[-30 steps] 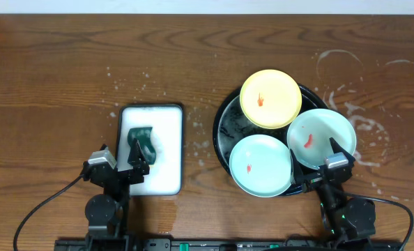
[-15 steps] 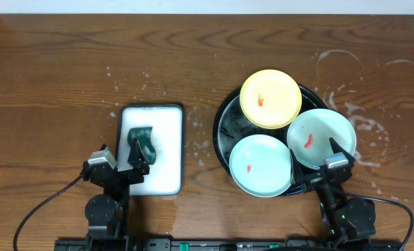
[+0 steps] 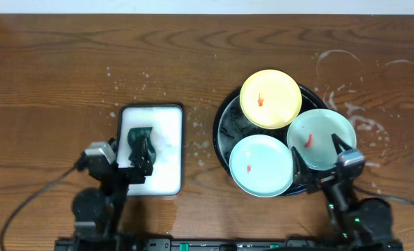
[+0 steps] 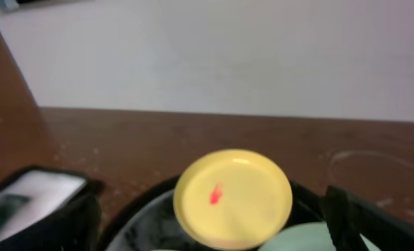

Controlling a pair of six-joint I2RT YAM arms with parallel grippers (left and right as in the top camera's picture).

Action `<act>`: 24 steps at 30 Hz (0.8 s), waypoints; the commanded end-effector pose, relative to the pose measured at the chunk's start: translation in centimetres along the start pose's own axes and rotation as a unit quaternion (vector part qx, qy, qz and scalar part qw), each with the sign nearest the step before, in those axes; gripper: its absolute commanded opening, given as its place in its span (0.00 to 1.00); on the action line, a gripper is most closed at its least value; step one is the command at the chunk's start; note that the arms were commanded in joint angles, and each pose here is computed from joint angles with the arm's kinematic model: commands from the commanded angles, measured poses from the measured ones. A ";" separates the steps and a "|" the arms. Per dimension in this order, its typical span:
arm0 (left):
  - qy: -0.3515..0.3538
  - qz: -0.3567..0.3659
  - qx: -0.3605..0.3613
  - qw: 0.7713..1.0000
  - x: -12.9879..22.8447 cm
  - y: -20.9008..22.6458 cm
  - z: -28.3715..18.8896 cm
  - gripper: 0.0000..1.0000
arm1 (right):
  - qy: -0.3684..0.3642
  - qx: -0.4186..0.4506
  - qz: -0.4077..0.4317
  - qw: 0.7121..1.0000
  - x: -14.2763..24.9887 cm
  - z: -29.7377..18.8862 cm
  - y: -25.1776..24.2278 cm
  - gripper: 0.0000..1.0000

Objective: Clean dirty plates on tray and stack at the side
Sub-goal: 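Lower the left gripper onto the green sponge and grasp it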

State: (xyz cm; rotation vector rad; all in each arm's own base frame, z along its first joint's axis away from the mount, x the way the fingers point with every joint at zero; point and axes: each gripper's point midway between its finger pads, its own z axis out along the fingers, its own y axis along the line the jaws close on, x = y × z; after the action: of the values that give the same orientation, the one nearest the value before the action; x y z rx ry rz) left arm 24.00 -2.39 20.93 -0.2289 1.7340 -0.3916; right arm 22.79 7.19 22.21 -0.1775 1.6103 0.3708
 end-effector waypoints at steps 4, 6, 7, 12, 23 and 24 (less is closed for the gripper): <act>0.131 -0.016 -0.040 0.990 -4.8 -2.1 1.2 0.84 | 0.121 -0.013 0.045 0.992 -5.3 1.3 1.5 0.99; 0.196 -0.025 -0.066 0.978 -4.8 -2.0 2.0 0.84 | 0.193 -0.007 0.059 0.979 -5.4 2.5 1.6 0.99; 0.225 -0.030 -0.078 0.971 -4.6 -1.8 2.3 0.84 | 0.226 -0.003 0.065 0.972 -5.3 3.1 1.5 0.99; 0.319 -0.047 -0.117 0.939 -2.6 -0.8 4.3 0.84 | 0.340 0.010 0.072 0.938 -4.7 6.3 0.9 0.99; 0.496 -0.012 -0.283 0.821 7.1 7.1 3.7 0.78 | 0.409 -0.012 0.100 0.907 -1.4 9.8 1.2 0.99; 0.509 -0.013 -0.287 0.811 8.1 7.5 3.9 0.77 | 0.409 -0.012 0.100 0.907 -1.4 9.8 1.2 0.99</act>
State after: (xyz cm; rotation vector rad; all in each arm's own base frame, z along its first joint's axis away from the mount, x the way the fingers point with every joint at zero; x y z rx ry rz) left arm 27.29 -0.70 13.63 -0.5104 2.8048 -0.1107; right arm 31.69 10.95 22.19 -0.1705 2.5019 0.4841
